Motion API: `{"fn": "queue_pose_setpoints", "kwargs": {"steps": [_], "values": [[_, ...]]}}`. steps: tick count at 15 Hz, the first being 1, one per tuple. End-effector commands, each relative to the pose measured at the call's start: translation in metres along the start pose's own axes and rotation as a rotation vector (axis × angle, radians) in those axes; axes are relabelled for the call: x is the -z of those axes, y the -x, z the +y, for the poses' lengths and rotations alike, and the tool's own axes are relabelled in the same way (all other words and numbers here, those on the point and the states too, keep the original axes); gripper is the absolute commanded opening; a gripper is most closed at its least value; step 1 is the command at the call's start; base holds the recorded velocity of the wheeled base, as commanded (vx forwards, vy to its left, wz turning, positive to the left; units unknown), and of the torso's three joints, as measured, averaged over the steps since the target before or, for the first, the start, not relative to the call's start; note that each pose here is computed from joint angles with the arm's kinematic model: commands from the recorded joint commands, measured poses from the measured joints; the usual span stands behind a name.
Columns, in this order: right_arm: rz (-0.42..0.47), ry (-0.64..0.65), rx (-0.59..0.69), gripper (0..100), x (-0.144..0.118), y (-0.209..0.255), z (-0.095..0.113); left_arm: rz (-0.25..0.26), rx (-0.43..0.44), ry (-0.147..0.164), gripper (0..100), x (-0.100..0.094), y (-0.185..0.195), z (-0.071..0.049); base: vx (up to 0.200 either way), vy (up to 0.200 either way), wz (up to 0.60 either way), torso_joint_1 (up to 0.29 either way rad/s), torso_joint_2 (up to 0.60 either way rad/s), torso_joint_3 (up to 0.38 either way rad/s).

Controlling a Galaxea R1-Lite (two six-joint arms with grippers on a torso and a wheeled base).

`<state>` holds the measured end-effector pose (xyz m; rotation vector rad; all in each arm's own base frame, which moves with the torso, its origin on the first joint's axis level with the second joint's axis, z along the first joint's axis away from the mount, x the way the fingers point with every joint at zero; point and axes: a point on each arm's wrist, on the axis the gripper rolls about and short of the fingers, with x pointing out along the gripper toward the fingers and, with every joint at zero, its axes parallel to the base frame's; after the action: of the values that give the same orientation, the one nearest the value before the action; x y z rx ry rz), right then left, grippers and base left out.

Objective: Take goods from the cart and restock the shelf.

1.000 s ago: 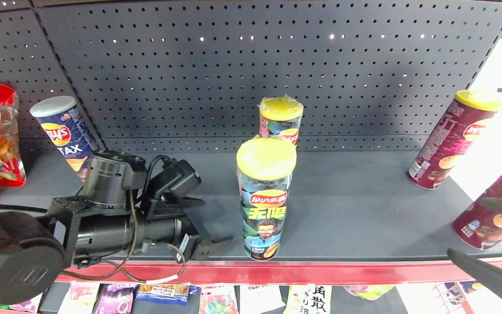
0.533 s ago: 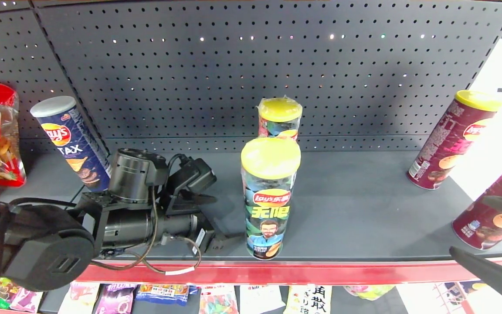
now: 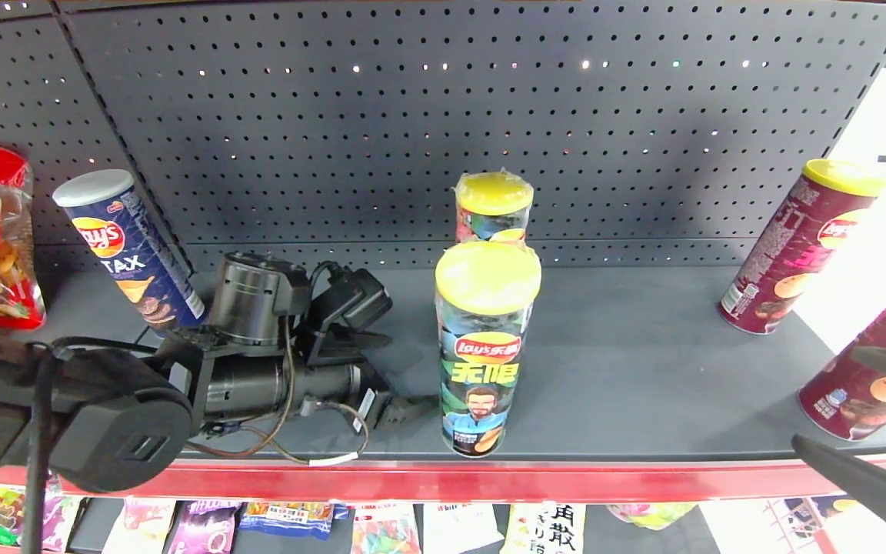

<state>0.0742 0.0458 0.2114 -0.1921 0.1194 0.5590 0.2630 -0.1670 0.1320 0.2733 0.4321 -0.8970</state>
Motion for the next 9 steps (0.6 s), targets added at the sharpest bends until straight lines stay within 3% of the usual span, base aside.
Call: {"fn": "queue_pose_setpoints", "kwargs": {"steps": [1,9], "values": [[0.005,0.0,-0.001,100,0.0006,-0.0009,0.0001,-0.002,0.0,-0.001,100,-0.0008,-0.0009,0.0001,0.0,0.0,0.0,0.0,0.0,0.0],[0.008,-0.001,0.005,100,0.0011,-0.001,-0.0003,-0.005,0.001,-0.003,100,-0.0015,0.0001,-0.0006,0.0,0.0,0.0,0.0,0.0,0.0]]}}
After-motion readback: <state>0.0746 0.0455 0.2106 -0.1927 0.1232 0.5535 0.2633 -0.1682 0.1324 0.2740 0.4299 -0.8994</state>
